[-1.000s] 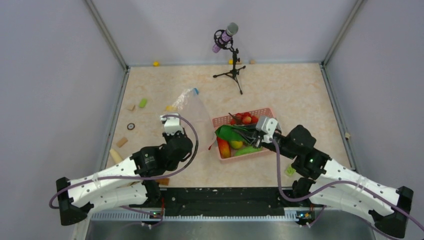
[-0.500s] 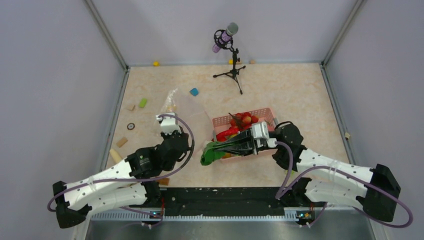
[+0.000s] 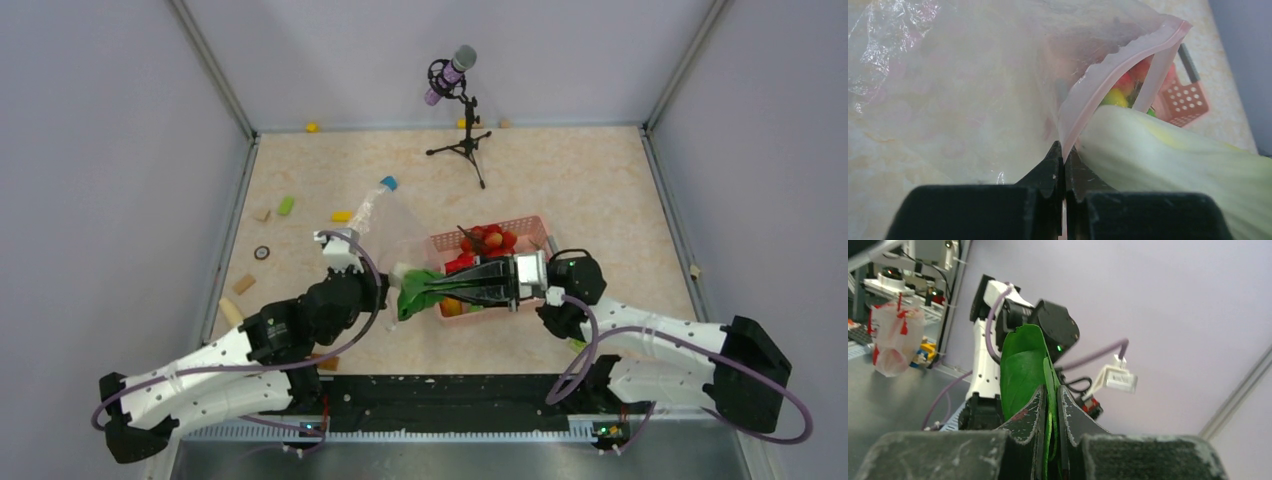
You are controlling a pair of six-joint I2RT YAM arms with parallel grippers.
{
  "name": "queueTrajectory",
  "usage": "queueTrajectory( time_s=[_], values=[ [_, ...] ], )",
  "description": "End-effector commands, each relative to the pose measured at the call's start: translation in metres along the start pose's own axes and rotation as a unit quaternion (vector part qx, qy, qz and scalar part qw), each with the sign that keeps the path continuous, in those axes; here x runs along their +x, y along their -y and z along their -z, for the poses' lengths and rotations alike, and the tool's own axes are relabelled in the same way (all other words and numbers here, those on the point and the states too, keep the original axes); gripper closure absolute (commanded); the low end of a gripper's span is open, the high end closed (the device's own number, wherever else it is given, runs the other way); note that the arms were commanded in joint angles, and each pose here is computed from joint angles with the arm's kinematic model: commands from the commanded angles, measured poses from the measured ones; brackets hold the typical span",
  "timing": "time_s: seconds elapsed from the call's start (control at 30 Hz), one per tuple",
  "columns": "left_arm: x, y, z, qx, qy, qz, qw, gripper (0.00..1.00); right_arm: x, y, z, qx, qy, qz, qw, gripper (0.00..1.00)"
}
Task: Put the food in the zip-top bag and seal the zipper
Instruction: Place the fake vegetable in the zipper food storage bag.
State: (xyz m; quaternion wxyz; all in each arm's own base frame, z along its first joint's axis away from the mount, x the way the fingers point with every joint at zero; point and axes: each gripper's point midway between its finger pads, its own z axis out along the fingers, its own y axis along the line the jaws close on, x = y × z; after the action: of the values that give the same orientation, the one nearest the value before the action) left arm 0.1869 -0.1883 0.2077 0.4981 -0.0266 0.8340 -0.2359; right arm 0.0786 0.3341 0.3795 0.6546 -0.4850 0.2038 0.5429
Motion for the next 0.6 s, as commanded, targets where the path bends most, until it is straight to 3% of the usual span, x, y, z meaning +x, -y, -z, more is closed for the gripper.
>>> queueTrajectory(
  time_s=[0.0,0.37,0.57],
  values=[
    [-0.01,0.026,0.013,0.082,0.007,0.027,0.996,1.0,0.001,0.017,-0.001,0.039,0.013,0.055,0.998,1.0],
    [-0.013,0.06,0.043,0.199,-0.017,0.04,0.979,1.0,0.044,0.039,0.007,0.1,-0.028,0.071,0.992,1.0],
    [-0.028,0.065,0.052,0.21,-0.003,0.057,0.976,1.0,0.067,0.045,0.009,0.109,-0.049,0.077,0.99,1.0]
  ],
)
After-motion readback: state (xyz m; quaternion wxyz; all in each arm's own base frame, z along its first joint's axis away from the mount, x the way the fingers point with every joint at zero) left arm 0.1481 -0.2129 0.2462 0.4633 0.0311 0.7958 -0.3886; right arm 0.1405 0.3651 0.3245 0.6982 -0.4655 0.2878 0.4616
